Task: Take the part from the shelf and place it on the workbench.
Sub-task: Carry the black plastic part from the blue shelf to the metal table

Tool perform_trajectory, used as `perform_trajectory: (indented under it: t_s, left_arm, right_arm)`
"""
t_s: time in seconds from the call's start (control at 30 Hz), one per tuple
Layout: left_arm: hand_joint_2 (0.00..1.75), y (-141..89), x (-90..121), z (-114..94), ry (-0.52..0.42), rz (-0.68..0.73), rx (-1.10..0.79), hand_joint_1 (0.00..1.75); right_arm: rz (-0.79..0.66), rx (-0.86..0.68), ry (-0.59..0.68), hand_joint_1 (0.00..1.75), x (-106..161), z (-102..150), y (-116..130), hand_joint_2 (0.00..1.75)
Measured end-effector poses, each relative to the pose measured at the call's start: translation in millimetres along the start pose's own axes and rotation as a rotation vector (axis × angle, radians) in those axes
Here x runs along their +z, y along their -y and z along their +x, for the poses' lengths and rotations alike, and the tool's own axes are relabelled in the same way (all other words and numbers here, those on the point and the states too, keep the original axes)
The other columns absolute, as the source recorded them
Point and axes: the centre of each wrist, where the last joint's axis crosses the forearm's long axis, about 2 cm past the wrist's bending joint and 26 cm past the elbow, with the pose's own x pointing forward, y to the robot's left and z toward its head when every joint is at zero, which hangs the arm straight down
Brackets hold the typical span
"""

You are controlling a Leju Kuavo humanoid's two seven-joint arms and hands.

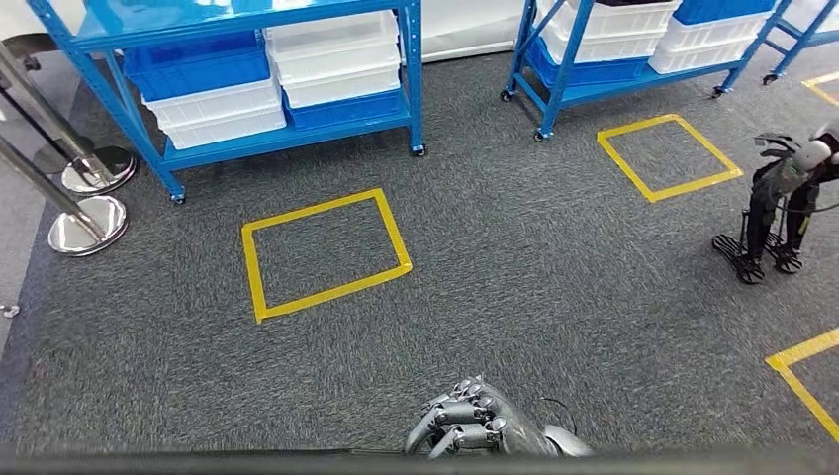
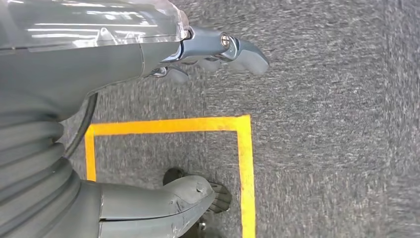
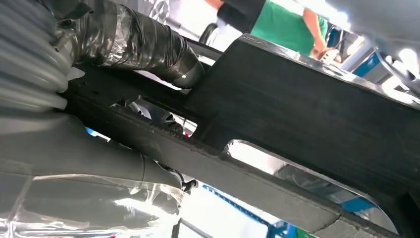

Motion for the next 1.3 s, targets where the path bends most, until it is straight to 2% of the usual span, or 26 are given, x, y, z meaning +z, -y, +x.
perform_trajectory:
  t_s: [0.93,1.3]
  left_arm:
    - [1.75,-5,-7,16,0.069,0.08,-0.026,0.0]
    - [1.75,-6,-7,17,0.047,0.126,-0.064,0.0]
  right_arm:
    - [0.028,0.115,0.006,1.75,6,-1,18,1.75]
    - [0.069,0.159,-0.027,1.75,10,-2,31,1.75]
